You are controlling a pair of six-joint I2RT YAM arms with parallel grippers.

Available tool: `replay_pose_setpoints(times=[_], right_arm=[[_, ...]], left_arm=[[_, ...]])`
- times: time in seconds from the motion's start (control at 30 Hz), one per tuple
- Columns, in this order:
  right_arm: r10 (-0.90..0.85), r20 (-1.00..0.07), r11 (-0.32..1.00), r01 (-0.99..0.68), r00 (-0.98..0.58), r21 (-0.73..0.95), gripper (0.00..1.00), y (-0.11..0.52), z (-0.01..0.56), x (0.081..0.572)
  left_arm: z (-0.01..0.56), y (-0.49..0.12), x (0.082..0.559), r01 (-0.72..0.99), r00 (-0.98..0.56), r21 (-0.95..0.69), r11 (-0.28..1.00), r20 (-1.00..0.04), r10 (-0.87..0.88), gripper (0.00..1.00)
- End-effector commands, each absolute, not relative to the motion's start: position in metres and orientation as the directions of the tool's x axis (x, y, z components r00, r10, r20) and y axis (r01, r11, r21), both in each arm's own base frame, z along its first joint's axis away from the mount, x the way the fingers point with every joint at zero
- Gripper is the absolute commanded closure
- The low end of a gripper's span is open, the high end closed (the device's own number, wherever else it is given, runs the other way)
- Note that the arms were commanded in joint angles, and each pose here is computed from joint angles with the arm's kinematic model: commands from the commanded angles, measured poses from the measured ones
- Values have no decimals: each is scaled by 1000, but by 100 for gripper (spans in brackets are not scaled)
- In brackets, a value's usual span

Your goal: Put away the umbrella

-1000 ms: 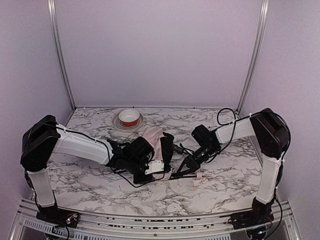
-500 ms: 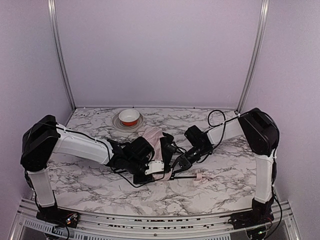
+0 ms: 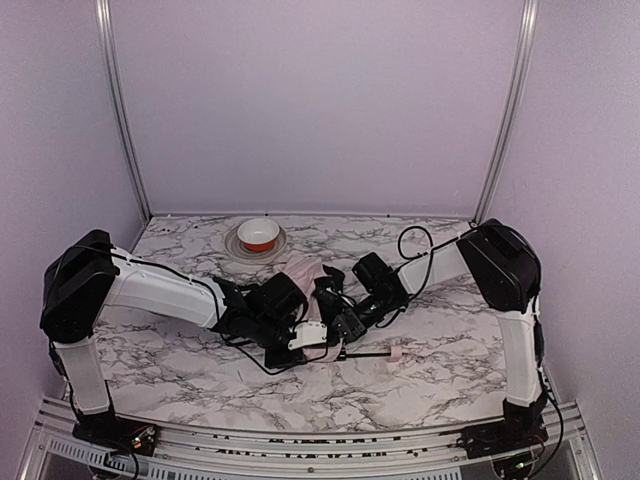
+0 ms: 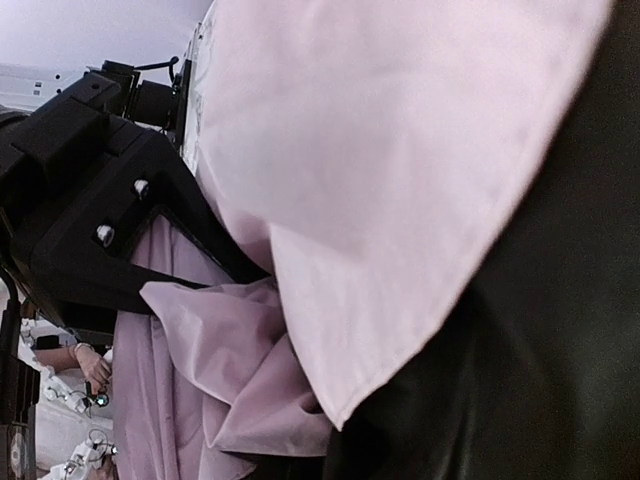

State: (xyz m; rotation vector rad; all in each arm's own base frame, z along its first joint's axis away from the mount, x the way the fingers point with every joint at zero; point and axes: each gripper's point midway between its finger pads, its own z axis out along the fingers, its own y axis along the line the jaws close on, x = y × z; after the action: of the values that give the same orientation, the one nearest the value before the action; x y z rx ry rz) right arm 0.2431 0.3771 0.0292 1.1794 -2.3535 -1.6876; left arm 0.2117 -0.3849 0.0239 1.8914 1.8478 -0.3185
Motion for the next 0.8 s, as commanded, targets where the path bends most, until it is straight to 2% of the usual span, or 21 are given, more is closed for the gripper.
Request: replay_pose_setpoints(times=[0.0, 0.13, 0.33, 0.43, 0.57, 0.67, 0.77], right_arm=[[-549, -470, 124, -624, -691, 772, 87, 403, 14, 255], [-476, -490, 218, -637, -731, 739, 80, 375, 31, 284], [-421, -510, 299, -646, -750, 702, 65, 328, 55, 310], [-410, -527, 332, -660, -745, 674, 62, 310, 68, 316], [-381, -574, 384, -688, -725, 616, 61, 287, 91, 326], [-402, -696, 389, -799, -596, 459, 61, 285, 117, 320], [-478, -821, 360, -922, -312, 141, 58, 294, 141, 295]], left_arm=[[24, -403, 181, 996, 86, 58, -65, -537, 839, 100], [5, -385, 173, 995, -43, -98, -4, -469, 882, 100], [-28, -348, 158, 942, -228, -302, 144, -267, 936, 100], [-38, -339, 154, 917, -271, -350, 191, -196, 943, 100], [-41, -337, 149, 870, -316, -441, 221, -155, 936, 100], [-43, -338, 151, 821, -369, -508, 260, -124, 921, 100], [-43, -339, 150, 788, -389, -552, 274, -99, 916, 100]])
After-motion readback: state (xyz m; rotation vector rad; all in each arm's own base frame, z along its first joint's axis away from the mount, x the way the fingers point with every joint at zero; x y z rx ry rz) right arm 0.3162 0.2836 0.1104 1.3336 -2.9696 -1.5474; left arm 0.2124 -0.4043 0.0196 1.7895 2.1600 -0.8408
